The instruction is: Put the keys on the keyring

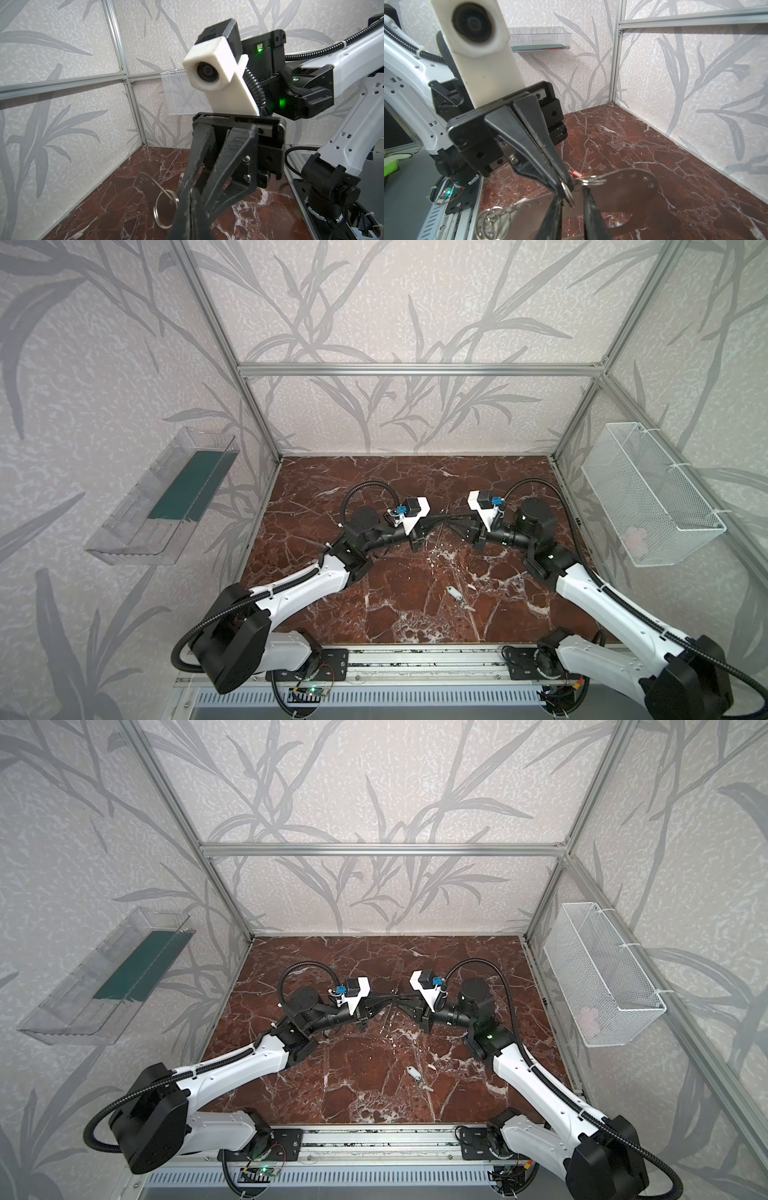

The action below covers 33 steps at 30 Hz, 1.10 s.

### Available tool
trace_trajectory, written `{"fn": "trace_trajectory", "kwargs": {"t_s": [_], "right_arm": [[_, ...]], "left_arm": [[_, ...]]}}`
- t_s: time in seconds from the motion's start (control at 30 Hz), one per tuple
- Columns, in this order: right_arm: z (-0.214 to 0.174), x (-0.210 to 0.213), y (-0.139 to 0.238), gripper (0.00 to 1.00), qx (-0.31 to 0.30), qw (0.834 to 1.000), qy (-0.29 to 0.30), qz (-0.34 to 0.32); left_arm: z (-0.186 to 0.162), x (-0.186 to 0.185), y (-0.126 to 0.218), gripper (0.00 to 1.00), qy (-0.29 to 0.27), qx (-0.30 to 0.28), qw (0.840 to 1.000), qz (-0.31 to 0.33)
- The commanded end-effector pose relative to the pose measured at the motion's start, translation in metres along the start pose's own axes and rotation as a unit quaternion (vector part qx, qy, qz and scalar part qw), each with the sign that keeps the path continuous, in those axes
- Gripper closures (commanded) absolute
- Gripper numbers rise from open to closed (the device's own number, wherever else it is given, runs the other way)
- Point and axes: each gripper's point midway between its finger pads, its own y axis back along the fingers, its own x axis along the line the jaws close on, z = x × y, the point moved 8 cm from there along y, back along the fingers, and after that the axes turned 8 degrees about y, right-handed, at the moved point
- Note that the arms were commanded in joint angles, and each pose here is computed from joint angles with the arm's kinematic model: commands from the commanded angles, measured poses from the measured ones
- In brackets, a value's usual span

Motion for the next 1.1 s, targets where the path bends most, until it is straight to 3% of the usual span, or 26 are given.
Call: {"fn": "trace_trajectory", "kwargs": {"t_s": [0.0,0.23,0.27,0.33,0.43,0.67,1.07], "right_arm": [[0.006,0.004,0.0,0.85,-0.02,1.0,0.011,0.02],[0.005,0.006,0.003,0.97,-0.011,1.0,0.016,0.02],[0.006,0.006,0.004,1.0,-0.009,1.0,0.017,0.018],[0.005,0.006,0.004,1.0,0.004,1.0,0.01,0.016],[-0.002,0.004,0.004,1.0,0.056,0.998,-0.011,0.016],[-0.01,0.001,0.007,1.0,0.148,0.989,-0.03,-0.001],[-0.003,-0.006,0.0,1.0,0.217,0.975,-0.046,0.007]], "left_arm": [[0.014,-0.005,0.0,1.0,-0.011,-0.02,1.0,-0.021],[0.013,-0.004,0.001,1.0,-0.019,-0.01,1.0,-0.013],[0.011,-0.003,0.001,0.95,-0.025,0.0,1.0,-0.007],[0.007,0.001,0.002,0.68,-0.047,0.032,0.998,0.017],[0.011,0.006,0.005,0.59,-0.106,0.076,0.99,0.051],[0.015,0.008,0.012,0.62,-0.208,0.171,0.961,0.067],[-0.001,-0.006,-0.004,0.71,-0.287,0.247,0.925,0.035]]}}
